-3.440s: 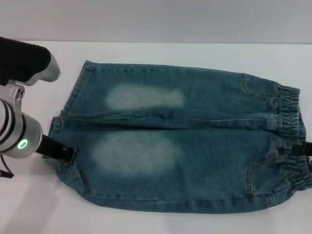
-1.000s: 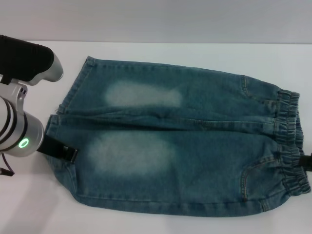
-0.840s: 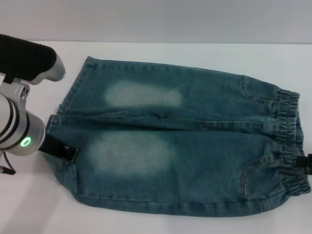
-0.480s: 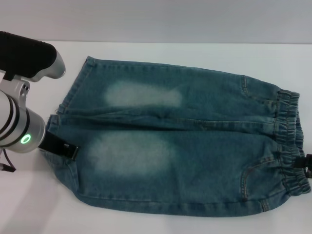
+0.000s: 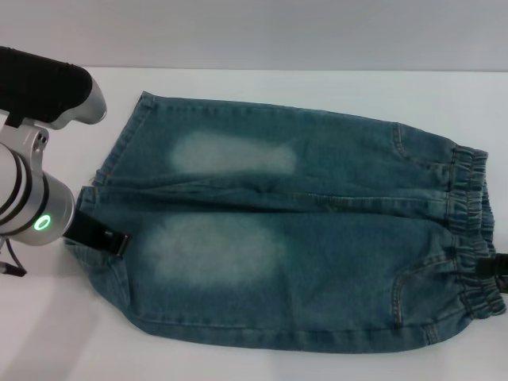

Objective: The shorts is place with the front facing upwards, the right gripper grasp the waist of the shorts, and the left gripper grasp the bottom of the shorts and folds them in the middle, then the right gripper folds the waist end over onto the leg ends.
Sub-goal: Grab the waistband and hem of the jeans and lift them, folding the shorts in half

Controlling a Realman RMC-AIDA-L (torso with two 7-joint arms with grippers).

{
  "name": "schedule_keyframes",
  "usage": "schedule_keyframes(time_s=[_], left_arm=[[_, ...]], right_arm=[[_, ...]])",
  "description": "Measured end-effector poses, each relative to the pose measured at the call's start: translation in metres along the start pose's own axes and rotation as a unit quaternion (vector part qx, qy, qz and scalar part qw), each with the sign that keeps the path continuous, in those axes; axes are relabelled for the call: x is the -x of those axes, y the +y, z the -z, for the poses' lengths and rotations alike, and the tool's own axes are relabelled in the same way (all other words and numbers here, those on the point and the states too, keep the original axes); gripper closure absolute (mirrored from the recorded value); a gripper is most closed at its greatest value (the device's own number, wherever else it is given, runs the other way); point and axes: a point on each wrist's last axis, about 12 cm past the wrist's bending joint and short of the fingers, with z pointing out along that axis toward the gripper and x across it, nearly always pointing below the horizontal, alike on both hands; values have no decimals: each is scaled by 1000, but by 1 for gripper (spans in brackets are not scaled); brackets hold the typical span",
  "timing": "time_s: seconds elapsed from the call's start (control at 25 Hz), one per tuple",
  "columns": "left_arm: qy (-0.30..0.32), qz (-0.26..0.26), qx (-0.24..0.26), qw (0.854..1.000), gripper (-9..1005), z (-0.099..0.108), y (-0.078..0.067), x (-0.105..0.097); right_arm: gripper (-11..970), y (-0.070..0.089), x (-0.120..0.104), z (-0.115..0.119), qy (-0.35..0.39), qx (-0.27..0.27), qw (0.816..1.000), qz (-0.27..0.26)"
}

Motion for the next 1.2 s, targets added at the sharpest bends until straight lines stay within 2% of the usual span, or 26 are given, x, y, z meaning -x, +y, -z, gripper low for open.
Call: schedule_keyframes(time_s=[0.72,1.2], left_arm=[[1,-8,0,1000,963,1,-1,1],[0,-9,-1,1000,962,2,-1,1]], right_arm=[[541,3,-3,-12,21,16,1000,-3],[590,8,-6,-16,29,37,999,24]])
